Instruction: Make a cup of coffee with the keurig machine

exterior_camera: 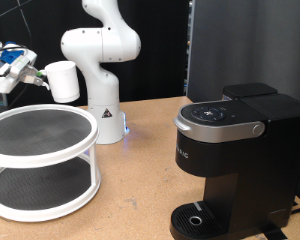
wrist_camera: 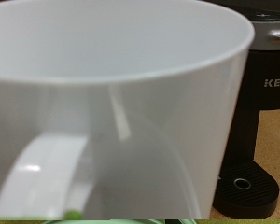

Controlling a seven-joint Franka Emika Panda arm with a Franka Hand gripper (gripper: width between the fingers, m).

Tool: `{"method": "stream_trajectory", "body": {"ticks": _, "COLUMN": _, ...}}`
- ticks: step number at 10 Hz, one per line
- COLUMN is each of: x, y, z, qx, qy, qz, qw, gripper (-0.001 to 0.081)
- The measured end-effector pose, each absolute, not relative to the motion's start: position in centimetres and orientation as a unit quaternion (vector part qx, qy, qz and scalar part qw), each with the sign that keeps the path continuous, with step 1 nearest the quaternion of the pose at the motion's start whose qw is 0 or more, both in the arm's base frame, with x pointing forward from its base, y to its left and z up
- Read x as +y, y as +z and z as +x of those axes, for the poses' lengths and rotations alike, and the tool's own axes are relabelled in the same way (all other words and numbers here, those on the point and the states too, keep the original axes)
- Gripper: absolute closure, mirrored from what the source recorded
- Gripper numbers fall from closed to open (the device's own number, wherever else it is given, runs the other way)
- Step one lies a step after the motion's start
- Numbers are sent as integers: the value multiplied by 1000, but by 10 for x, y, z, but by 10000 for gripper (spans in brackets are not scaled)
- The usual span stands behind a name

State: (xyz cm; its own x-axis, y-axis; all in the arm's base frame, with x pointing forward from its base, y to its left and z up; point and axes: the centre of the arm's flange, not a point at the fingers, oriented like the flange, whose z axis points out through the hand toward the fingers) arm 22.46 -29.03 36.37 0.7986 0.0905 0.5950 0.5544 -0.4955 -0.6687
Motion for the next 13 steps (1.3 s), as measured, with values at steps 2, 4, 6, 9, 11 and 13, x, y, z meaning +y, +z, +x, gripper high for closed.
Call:
{"method": "stream_trajectory", "body": {"ticks": 2, "x": -281, "y": 357, "z": 231, "qx": -171, "qy": -262, "qz": -825, "qw": 471, "gripper": 731}}
{"method": "stream_trajectory", "body": {"ticks": 4, "x": -259, "y": 344, "z": 251, "qx": -141, "qy": -281, "qz": -826, "qw": 468, "gripper": 731}}
{"method": "stream_trajectory", "body": {"ticks": 6, "x": -235, "y": 332, "z": 273, "qx": -118, "qy": -292, "qz": -833, "qw": 454, "gripper": 731}}
{"method": "stream_trajectory", "body": {"ticks": 9, "x": -195, "y": 319, "z": 303, "qx": -98, "qy": -304, "qz": -840, "qw": 439, "gripper": 731}}
{"method": "stream_trajectory", "body": {"ticks": 11, "x": -167, "y": 318, "z": 324, "qx": -89, "qy": -315, "qz": -837, "qw": 438, "gripper": 731}}
{"method": "stream_trajectory", "body": {"ticks": 13, "x": -141, "y": 323, "z": 344, "qx": -85, "qy": -324, "qz": -836, "qw": 434, "gripper": 731}}
